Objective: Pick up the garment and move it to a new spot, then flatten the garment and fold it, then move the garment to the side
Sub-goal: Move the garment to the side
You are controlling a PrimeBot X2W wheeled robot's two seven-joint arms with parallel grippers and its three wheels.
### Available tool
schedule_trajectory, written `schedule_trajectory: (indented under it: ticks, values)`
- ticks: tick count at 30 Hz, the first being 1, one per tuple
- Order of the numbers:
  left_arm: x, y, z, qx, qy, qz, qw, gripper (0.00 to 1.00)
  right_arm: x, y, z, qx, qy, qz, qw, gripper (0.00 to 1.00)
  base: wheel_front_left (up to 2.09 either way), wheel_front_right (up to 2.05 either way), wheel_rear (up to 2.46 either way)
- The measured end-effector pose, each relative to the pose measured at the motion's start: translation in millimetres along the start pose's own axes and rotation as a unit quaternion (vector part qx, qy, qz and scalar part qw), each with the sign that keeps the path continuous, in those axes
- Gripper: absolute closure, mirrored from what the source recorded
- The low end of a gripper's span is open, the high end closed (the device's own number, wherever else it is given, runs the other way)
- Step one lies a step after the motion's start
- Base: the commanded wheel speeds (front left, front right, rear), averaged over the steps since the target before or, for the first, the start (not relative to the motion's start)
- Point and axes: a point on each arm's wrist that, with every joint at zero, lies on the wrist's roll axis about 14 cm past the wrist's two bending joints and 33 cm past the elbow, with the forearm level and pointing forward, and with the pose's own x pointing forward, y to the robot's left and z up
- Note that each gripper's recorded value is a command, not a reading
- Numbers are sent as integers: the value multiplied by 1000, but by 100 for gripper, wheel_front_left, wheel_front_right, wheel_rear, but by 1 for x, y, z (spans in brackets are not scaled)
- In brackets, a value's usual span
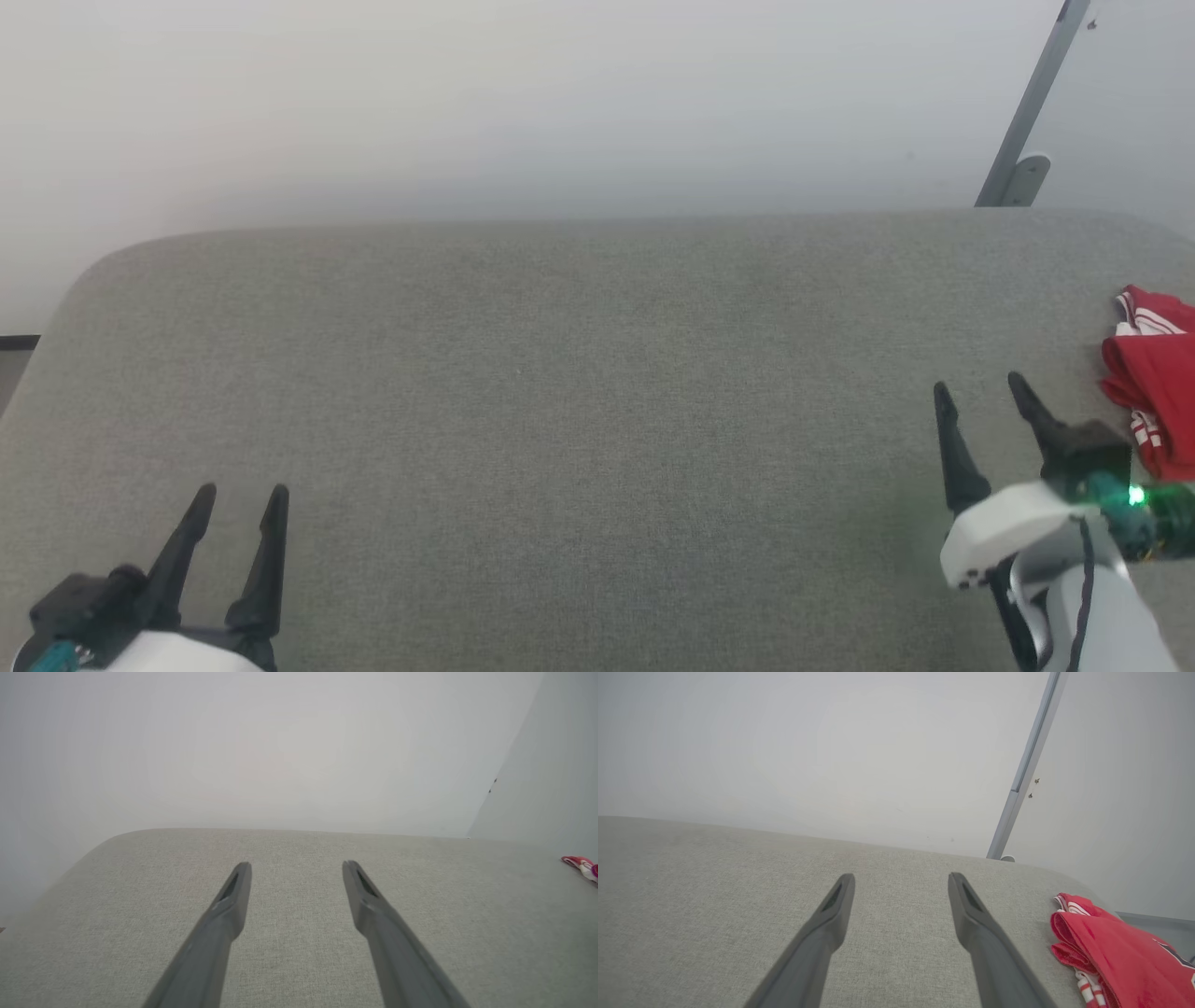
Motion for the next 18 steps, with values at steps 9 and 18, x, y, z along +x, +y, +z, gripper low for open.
schedule_trajectory:
  ticks: [9, 18]
  values:
    - [-18, 11, -6, -10, 6, 28, 1000, 0, -30, 8, 2, 4, -15, -2, 1000, 0, 0, 0, 0]
    - [-26, 21, -1, -9, -2, 44, 999, 0, -45, -4, 9, 5, -29, -25, 999, 0, 0, 0, 0]
